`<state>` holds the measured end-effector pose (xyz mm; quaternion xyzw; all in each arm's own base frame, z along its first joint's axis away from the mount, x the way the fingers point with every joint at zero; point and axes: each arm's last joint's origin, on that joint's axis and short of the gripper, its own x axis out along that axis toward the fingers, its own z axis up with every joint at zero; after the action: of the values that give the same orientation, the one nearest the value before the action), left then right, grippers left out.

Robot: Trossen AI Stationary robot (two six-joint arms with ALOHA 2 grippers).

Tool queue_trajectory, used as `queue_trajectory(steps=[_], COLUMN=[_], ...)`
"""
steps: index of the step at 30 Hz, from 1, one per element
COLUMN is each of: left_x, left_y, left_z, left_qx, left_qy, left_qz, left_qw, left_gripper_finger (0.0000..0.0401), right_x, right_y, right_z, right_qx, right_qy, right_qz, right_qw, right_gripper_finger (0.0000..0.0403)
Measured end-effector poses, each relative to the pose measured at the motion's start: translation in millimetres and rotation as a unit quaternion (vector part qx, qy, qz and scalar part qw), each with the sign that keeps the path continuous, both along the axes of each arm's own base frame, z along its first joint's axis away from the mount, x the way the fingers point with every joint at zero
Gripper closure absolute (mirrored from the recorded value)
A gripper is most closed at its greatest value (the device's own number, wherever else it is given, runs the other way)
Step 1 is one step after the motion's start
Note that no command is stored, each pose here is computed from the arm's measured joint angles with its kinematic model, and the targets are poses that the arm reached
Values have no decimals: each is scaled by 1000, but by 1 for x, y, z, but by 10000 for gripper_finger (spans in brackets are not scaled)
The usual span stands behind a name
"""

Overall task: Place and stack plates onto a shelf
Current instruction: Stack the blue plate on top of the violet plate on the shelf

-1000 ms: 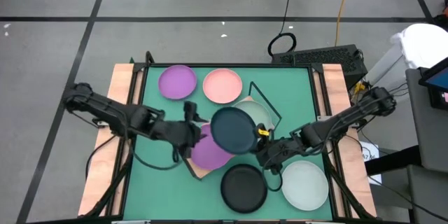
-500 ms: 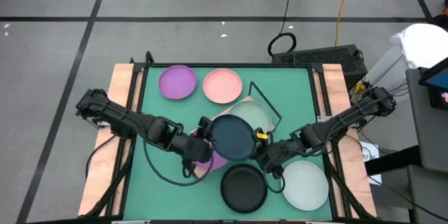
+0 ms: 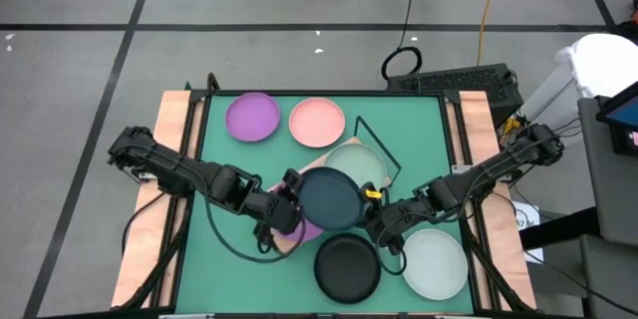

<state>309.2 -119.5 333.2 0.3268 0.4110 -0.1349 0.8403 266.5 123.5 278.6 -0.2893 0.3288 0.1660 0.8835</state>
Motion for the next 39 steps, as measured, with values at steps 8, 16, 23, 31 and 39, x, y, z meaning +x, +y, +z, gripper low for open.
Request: queue_trajectory(steps=[8, 16, 23, 31, 39], left_x=[0, 1, 0, -4, -8], left_y=[-3, -3, -5, -14, -23], left_z=[0, 0, 0, 1, 1], left_qx=[-11, -7, -8, -48, -100], left_qy=[5, 4, 1, 1, -10], left_qz=[-39, -50, -42, -11, 78], left_qw=[999, 999, 999, 999, 992], left_gripper_finger=[371, 391, 393, 394, 394], right_x=[3, -1, -22, -53, -69], right_y=[1, -2, -11, -6, 19], right_z=[3, 19, 51, 69, 46], right_qx=[4, 49, 105, 117, 64], right_qy=[-21, -62, -123, -182, -233], right_qz=[-3, -30, -46, -95, -146], right_qw=[1000, 996, 986, 972, 959], right_gripper_finger=[378, 284, 209, 189, 193])
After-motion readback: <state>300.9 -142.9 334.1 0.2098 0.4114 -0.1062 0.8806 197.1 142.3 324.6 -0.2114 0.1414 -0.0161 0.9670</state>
